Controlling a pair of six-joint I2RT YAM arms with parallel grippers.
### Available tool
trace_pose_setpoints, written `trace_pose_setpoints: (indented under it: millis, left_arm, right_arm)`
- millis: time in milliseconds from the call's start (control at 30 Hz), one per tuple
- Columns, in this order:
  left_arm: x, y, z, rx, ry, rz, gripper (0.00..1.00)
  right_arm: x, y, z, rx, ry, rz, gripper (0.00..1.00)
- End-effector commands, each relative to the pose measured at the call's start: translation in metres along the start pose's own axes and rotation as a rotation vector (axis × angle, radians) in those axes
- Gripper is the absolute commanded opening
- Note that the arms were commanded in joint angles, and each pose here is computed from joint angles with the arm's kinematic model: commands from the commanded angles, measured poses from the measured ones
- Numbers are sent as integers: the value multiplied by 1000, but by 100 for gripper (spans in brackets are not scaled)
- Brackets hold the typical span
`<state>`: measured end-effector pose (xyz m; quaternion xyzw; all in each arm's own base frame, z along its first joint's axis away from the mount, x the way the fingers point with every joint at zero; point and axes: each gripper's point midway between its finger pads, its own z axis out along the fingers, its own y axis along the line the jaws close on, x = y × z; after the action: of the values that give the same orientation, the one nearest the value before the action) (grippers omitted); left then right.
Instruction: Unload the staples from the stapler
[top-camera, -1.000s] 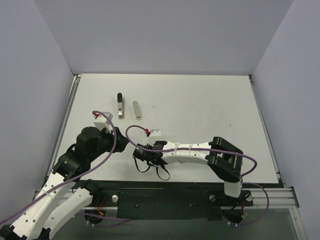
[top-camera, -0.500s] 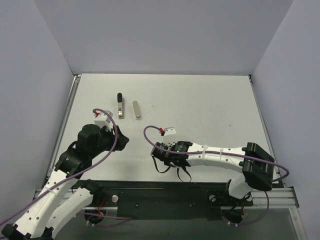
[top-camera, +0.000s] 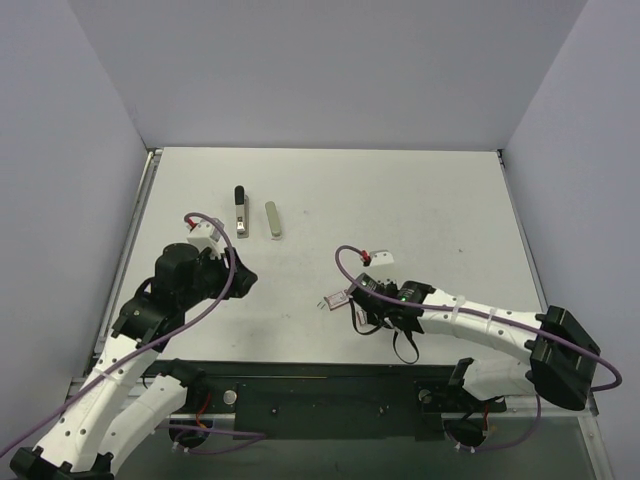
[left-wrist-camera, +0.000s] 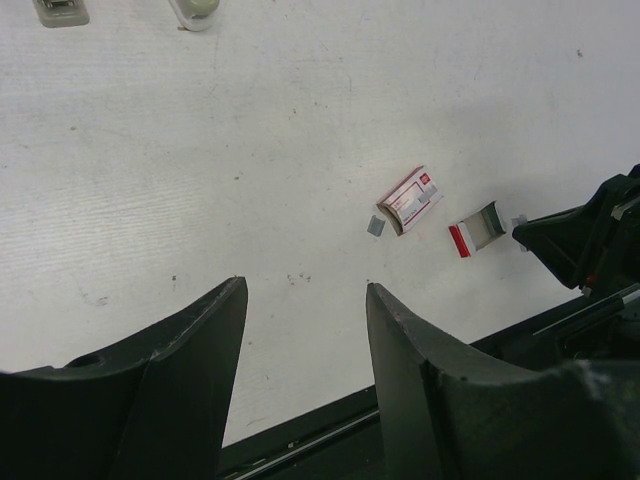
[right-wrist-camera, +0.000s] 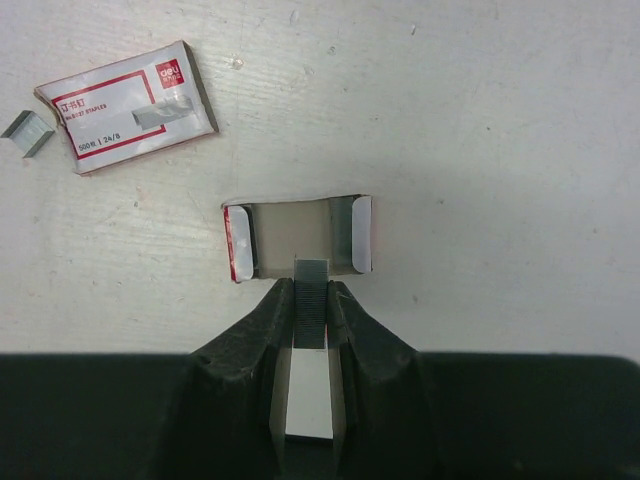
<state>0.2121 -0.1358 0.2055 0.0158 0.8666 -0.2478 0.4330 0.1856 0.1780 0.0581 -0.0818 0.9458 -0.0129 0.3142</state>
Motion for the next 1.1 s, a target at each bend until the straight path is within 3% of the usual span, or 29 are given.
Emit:
trace_pose_setpoints:
  millis: [0,1067]
  left_arm:
    - [-17,-8,2,48,-54,6,61]
    - [-18,-7,2,61,-55,-7,61]
  right_arm:
    - [3,-2,7,-30,7,-14,8]
    - [13,11,36,-87,85,0,8]
